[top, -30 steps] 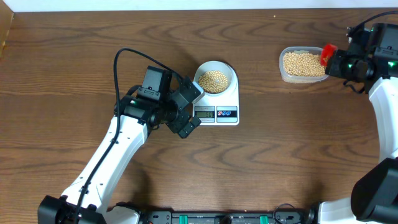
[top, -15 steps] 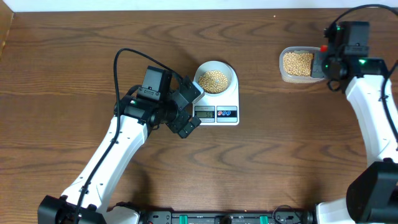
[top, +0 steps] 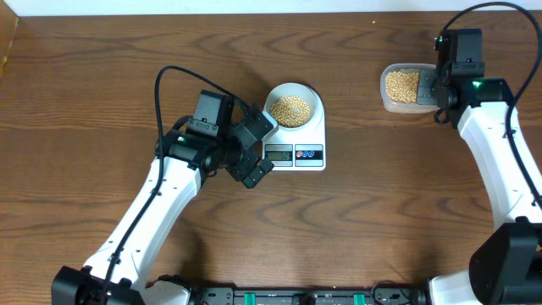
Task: Scoop item into bowl and weigh 50g on scale
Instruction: 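Lower the scoop into the soybean tub with the right gripper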
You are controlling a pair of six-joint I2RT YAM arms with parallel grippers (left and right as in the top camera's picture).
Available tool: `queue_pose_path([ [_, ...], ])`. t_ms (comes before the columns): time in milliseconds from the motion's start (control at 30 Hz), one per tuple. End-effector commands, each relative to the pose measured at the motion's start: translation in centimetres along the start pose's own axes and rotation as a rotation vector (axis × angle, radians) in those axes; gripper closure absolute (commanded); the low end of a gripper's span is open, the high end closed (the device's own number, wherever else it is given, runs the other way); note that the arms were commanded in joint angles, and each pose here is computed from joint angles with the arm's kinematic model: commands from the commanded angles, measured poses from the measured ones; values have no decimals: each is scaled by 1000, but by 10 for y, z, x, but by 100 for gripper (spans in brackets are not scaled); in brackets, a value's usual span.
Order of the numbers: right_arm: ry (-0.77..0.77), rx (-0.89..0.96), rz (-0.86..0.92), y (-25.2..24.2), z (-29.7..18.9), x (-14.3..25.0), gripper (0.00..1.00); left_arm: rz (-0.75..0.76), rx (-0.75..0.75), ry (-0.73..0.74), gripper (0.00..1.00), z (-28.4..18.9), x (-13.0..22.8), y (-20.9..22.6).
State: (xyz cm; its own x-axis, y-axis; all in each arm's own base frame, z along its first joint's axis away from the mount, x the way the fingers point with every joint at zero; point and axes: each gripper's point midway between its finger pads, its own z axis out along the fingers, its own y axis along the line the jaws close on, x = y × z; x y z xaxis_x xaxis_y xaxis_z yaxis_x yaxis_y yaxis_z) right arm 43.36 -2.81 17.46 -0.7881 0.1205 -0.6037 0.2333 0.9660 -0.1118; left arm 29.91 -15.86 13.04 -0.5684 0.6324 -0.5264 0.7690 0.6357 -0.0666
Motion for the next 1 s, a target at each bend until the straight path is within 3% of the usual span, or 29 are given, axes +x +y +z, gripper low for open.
queue_pose_path([
  [0, 17, -72, 256, 4, -2, 1, 99, 29, -15, -27, 2, -8, -10, 2],
  [300, 59, -85, 764, 4, 19, 20, 99, 28, -15, -27, 2, -8, -10, 2],
  [767, 28, -210, 960, 24, 46, 32, 99, 29, -15, -27, 2, -8, -10, 2],
  [967, -15, -257, 965, 28, 55, 35, 96, 28, -15, -27, 2, -8, -10, 2],
])
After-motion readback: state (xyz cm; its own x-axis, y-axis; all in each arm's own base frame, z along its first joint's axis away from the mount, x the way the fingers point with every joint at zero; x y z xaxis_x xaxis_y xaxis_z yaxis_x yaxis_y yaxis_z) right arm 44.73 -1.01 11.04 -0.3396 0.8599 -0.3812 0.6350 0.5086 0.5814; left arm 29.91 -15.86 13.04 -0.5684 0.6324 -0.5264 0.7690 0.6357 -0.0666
